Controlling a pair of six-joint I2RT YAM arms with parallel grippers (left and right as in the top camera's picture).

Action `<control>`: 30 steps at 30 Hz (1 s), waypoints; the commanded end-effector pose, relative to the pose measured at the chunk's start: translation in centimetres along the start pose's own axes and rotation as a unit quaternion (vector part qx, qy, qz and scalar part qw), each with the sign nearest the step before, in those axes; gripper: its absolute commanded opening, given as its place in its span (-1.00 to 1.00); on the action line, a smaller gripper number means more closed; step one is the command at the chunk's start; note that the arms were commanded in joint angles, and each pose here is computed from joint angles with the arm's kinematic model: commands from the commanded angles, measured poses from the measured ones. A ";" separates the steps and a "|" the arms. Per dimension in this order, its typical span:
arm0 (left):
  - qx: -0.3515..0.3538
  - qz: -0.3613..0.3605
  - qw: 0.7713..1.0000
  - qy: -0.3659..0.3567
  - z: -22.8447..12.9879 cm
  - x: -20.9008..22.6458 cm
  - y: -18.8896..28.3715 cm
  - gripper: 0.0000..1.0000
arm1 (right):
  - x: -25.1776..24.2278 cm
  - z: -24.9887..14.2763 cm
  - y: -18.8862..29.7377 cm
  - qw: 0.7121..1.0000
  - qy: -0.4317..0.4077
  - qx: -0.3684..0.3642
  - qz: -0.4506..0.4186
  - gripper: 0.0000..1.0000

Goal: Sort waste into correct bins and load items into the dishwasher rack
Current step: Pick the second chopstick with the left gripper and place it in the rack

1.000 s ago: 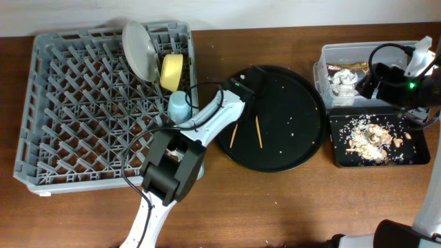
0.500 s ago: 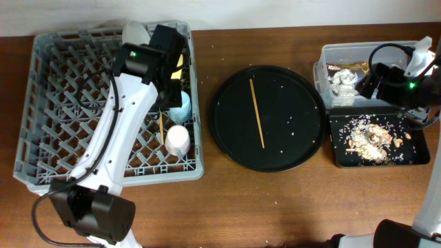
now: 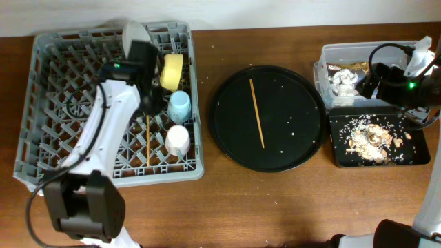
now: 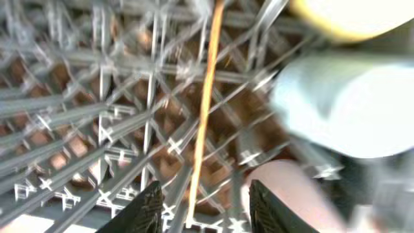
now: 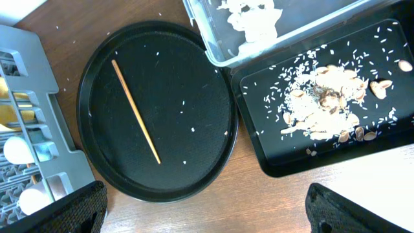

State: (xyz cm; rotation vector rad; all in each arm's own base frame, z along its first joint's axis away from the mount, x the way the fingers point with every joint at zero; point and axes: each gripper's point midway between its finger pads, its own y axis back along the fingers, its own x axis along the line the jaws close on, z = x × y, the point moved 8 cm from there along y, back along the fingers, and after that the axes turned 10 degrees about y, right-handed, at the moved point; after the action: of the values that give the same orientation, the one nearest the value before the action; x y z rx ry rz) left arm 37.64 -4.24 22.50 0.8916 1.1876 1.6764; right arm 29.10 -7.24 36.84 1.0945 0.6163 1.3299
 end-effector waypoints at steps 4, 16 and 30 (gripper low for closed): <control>-0.091 -0.208 0.968 -0.104 -1.5 -12.9 6.2 0.03 | 0.0 0.0 0.2 1.000 0.002 -0.002 -0.001 0.97; -0.053 -0.199 0.972 -0.116 -10.4 -26.9 -5.7 -0.07 | 0.0 0.0 0.2 1.000 0.002 -0.003 -0.001 0.97; -0.045 -0.142 0.979 -0.139 -13.8 -28.1 -10.3 -0.71 | 0.0 0.0 0.2 1.000 0.002 -0.003 -0.001 0.97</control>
State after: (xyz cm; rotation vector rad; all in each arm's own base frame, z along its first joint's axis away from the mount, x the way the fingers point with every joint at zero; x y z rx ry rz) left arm 38.32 -32.89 8.37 0.7919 1.0001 1.3053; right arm 29.09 -7.24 36.84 1.0950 0.6162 1.3296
